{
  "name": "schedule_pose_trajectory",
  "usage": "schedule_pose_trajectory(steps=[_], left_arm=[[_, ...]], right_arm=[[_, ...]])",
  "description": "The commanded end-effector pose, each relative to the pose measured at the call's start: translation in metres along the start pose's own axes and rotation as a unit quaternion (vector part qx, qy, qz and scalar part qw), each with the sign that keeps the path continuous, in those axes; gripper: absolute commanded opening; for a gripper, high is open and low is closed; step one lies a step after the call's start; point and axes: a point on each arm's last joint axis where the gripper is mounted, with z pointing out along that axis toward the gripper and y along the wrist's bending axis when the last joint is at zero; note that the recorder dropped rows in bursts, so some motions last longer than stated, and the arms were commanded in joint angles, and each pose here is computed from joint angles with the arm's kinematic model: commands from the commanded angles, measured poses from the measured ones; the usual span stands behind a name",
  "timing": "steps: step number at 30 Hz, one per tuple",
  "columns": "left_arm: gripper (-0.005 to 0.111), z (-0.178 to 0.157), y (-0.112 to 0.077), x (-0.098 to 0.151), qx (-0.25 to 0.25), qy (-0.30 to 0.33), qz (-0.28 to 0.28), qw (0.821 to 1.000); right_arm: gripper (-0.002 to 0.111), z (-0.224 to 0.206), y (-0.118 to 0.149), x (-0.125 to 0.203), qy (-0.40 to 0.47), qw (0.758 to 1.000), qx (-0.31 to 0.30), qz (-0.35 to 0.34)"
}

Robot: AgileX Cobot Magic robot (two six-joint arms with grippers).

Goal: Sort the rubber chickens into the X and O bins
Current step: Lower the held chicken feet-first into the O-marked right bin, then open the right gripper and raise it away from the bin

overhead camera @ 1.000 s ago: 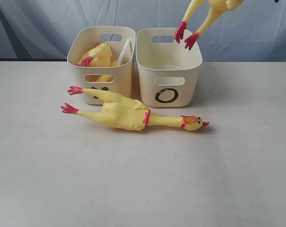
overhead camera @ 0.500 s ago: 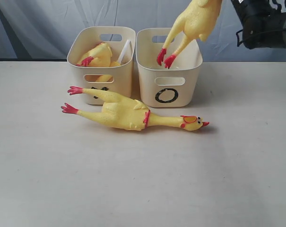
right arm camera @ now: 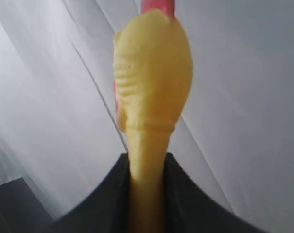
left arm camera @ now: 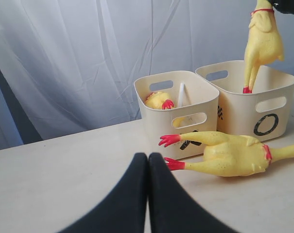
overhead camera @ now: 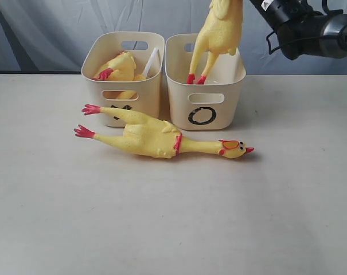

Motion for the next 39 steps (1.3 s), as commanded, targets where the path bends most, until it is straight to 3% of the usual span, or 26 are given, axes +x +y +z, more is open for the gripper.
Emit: schedule_pose_trajectory(steps=[1,15,26,32,39], left_arm=[[0.0,-0.001,-0.001,0.0,0.007,-0.007,-0.001,1.0],[0.0,-0.001,-0.001,0.0,0.007,-0.007,-0.001,1.0],[0.0,-0.001,-0.001,0.0,0.007,-0.007,-0.001,1.0],[0.0,-0.001,-0.001,0.0,0.007,-0.007,-0.001,1.0],[0.0,-0.001,-0.001,0.0,0.007,-0.007,-0.001,1.0]], right_arm=[[-0.001,0.006,0.001,0.014,0.022,1.0,-0.006,-0.012],[-0.001,0.007,-0.001,0.056,0.063,0.998,-0.001,-0.004],[0.0,0.007,-0.004,0.059,0.078,0.997,0.014,-0.003],[0.025,0.005,-0.009,0.063,0.102,0.994,0.038,-0.013],[0.027,0.005,-0.009,0.064,0.104,0.994,0.043,-0.014]])
